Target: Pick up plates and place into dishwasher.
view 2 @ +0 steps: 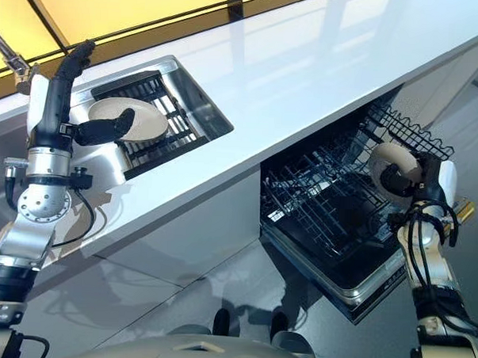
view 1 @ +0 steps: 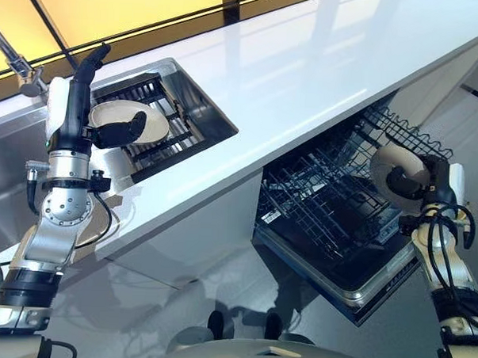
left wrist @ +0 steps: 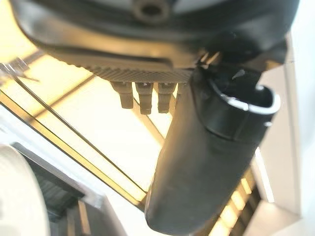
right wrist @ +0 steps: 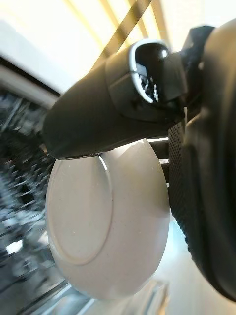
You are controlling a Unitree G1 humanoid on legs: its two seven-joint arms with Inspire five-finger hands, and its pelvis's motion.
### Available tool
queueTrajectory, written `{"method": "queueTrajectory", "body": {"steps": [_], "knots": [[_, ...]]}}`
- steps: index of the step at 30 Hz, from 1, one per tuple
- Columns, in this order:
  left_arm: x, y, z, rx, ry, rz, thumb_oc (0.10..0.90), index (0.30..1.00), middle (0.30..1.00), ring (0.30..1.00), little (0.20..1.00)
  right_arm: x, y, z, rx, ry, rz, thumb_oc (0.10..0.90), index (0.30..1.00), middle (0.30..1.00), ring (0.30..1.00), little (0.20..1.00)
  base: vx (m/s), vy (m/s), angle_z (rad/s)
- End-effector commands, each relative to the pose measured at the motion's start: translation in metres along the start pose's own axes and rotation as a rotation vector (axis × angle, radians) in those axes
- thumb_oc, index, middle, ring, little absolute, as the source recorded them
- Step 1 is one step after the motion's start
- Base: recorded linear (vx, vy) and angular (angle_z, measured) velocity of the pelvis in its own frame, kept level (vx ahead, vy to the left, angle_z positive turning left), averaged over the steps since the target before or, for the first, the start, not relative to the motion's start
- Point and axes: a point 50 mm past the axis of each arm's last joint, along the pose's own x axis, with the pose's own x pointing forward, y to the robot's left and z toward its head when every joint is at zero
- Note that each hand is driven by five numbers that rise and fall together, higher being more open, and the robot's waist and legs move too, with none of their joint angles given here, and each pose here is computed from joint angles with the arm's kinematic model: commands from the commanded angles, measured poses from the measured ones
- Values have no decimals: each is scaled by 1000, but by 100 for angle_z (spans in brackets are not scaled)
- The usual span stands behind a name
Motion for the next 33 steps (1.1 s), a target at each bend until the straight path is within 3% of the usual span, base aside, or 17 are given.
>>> {"method": "queueTrajectory", "body": {"steps": [1, 12, 16, 17, 18, 24, 33], "knots": [[31, 44, 28, 185, -174, 49, 800, 900, 900, 900, 900, 26, -28, 57, 58, -143, -184, 100, 300, 300, 300, 200, 66, -20, 8], [48, 51, 41, 365, -200, -190, 800, 900, 900, 900, 900, 46, -49, 54, -53, 23, -309, 100, 300, 300, 300, 200, 31, 1, 20], [46, 45, 38, 405, -187, -296, 800, 900, 900, 900, 900, 52, -60, 47, -204, 91, -312, 100, 300, 300, 300, 200, -40, 49, 21], [47, 46, 38, 416, -183, -315, 800, 900, 900, 900, 900, 53, -63, 45, -227, 111, -297, 163, 354, 354, 354, 263, -46, 66, 17], [46, 46, 39, 438, -182, -336, 800, 900, 900, 900, 900, 54, -65, 45, -230, 116, -288, 800, 900, 900, 900, 900, -32, 57, 16], [52, 52, 41, 584, -186, -356, 800, 900, 900, 900, 900, 52, -39, 56, -178, 29, -197, 800, 900, 900, 900, 900, 48, 76, -4], [64, 67, 38, 838, -184, -196, 800, 900, 900, 900, 900, 34, -2, 92, -18, -227, -44, 800, 900, 900, 900, 900, 62, 113, -22]]}}
